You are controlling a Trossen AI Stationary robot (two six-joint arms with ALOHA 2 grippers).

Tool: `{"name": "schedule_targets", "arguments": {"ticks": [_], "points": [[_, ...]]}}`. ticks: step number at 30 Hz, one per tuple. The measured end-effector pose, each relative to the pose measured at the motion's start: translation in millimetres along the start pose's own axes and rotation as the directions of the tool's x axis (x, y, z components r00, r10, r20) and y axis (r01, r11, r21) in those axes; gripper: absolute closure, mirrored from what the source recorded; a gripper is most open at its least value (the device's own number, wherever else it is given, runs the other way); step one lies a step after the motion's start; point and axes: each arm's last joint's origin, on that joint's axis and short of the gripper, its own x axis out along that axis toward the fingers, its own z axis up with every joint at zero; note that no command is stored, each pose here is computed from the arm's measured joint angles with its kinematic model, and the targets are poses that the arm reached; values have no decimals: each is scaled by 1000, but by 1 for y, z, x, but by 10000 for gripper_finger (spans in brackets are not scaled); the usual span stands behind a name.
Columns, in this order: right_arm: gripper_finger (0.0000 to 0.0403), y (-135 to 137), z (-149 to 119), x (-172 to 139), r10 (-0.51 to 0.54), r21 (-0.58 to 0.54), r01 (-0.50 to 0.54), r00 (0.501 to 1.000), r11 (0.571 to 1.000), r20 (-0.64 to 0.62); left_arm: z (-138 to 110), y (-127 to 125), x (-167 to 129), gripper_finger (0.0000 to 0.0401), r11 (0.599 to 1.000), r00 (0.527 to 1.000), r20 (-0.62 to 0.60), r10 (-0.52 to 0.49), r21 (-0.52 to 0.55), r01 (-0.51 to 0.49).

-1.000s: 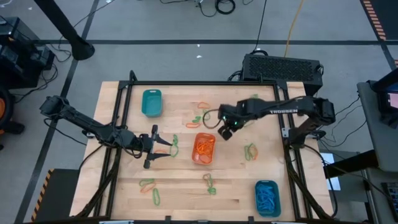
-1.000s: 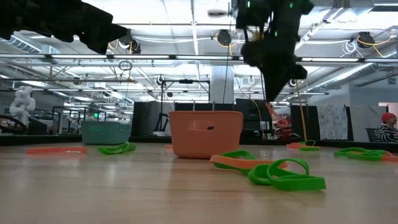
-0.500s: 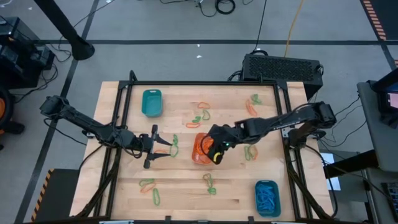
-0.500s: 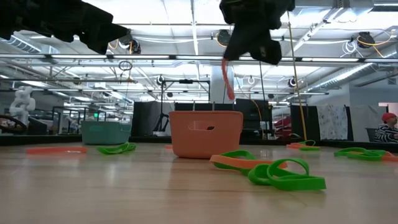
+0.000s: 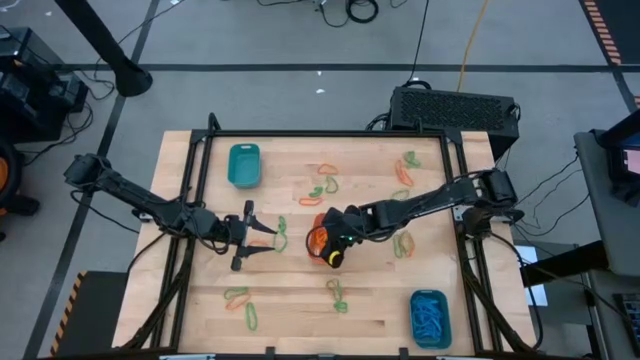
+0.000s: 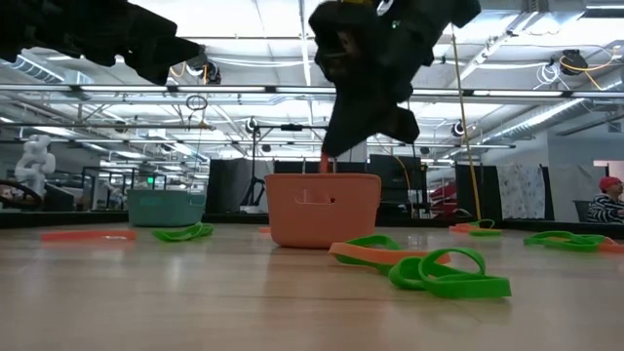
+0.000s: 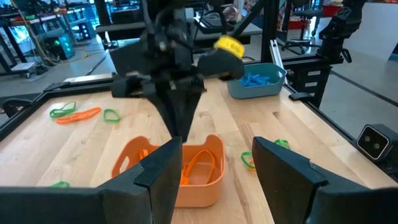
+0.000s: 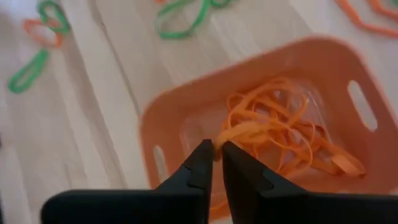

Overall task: Sort rubber bands into baskets
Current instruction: Put the orange rubber band into the orange bin

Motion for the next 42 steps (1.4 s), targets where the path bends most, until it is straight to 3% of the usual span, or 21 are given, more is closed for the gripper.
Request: {"name": "schedule_targets", "arguments": {"ticks": [13,19,23,30,42], "points": [[268,0,-3,-1,120,66,-111,983,992,-138,0,0,0,198,1000,1000,1,0,0,0],[260,-8,13,-10,109,94,-96,983,991,-147,0,0,0,198,1000,1000,3,0,-1,0],[267,-16,41,-18,109,87,-104,993,991,-45,0,0,0,198,1000,1000,2,1,0,-1],[280,-61,89,-31,-91,94,77,984,993,155,0,4,1,198,1000,1000,-1,20,-4,-20],[253,-156,122,17,-242,17,243,956,970,165,-5,4,1,198,1000,999,-51,19,18,-19]]}}
